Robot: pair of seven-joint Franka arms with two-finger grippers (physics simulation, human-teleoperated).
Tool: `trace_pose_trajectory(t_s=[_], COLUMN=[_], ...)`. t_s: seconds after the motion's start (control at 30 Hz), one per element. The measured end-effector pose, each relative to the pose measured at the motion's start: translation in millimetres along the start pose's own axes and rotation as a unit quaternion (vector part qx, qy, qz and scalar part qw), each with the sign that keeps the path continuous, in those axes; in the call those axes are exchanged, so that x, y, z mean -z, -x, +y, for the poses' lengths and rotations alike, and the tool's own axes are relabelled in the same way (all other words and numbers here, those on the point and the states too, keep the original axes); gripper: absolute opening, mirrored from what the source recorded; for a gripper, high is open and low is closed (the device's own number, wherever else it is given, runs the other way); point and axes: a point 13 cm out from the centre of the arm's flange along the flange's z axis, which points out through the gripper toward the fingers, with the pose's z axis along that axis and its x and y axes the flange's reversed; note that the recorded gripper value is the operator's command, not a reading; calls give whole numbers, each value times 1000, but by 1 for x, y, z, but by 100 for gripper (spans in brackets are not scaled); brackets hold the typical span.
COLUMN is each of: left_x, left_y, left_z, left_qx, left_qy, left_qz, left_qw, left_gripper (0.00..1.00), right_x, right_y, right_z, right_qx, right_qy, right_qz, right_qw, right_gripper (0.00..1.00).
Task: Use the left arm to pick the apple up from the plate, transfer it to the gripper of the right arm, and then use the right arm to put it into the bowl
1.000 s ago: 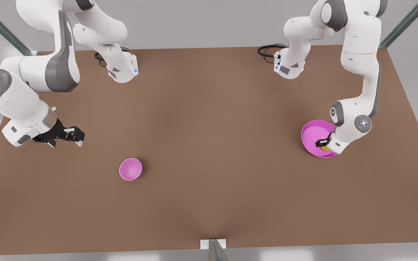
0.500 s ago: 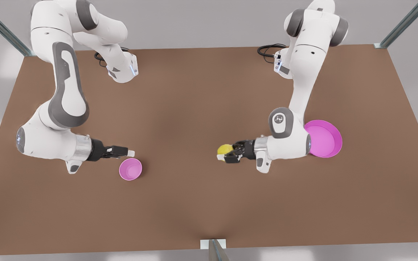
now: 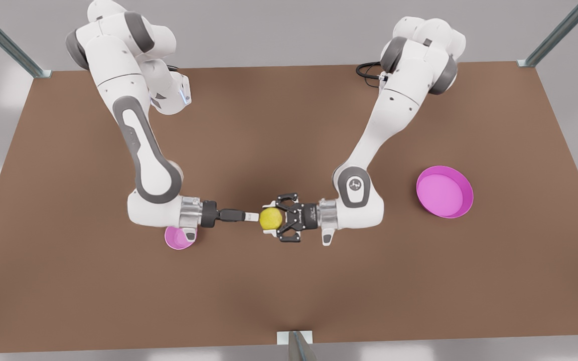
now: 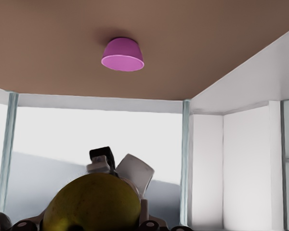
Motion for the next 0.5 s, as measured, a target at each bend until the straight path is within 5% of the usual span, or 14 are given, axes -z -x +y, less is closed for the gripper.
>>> trace_pose_trajectory(t_s=[0.43, 0.5], left_x=[-11, -12], left_y=[-3, -3], left_z=[0, 1], left_qx=[86, 94], left_qy=[-1, 0], left_qz=[8, 8], left_qw=[996, 996], left_gripper=[75, 75], right_x=[-48, -52], right_y=[-13, -14], right_z=[1, 2], right_qx=[87, 101], right_qy=[51, 52], right_qz=[-12, -16], right_qw=[995, 993], right_gripper=[100, 83])
